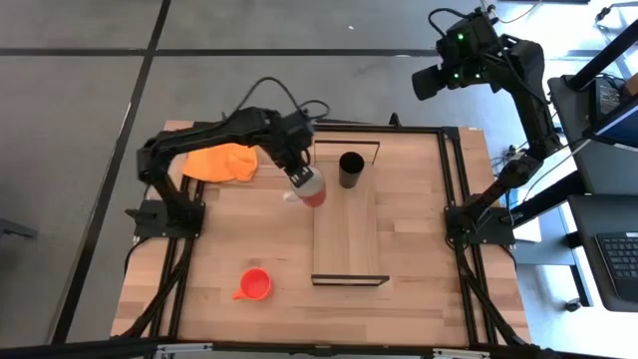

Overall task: Stack small to large cups/mugs on shelf
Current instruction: Put the brown mug on the shelf

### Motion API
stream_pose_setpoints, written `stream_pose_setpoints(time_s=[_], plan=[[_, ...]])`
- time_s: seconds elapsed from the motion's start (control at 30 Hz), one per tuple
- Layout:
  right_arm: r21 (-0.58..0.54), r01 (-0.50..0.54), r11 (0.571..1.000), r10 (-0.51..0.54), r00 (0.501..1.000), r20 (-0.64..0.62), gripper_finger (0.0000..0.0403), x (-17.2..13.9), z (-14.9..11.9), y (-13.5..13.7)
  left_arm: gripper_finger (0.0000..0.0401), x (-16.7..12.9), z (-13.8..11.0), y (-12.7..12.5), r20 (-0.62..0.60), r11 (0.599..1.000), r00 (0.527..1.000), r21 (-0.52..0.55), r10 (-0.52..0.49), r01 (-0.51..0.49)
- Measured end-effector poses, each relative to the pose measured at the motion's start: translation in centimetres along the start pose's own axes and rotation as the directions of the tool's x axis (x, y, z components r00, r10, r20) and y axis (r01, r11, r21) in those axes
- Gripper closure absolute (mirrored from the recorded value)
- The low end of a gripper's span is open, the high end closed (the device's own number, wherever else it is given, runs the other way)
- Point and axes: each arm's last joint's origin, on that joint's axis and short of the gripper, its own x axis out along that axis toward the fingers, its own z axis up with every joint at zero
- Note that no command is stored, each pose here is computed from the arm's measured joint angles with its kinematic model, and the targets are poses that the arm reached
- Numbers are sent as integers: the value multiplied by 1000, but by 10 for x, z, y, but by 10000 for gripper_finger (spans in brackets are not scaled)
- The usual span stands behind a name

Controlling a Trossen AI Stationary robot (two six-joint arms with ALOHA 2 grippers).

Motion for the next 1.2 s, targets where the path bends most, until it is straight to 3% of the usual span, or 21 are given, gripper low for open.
stream_pose_setpoints(time_s=[0.23,0.47,0.83,1.2], plan=[[21,-2,1000,2,1000,-1,293,0,1,-6,392,21,22,-27,-45,996,998,75,-38,42],[16,2,1000,-2,1000,-2,293,1,2,-8,392,52,28,-45,-108,990,992,115,-64,76],[6,2,1000,-2,1000,-2,293,1,2,-8,392,61,43,-49,-8,989,996,113,-90,91],[6,2,1000,-2,1000,-2,293,1,2,-8,374,86,48,-48,-36,991,997,110,-74,77]])
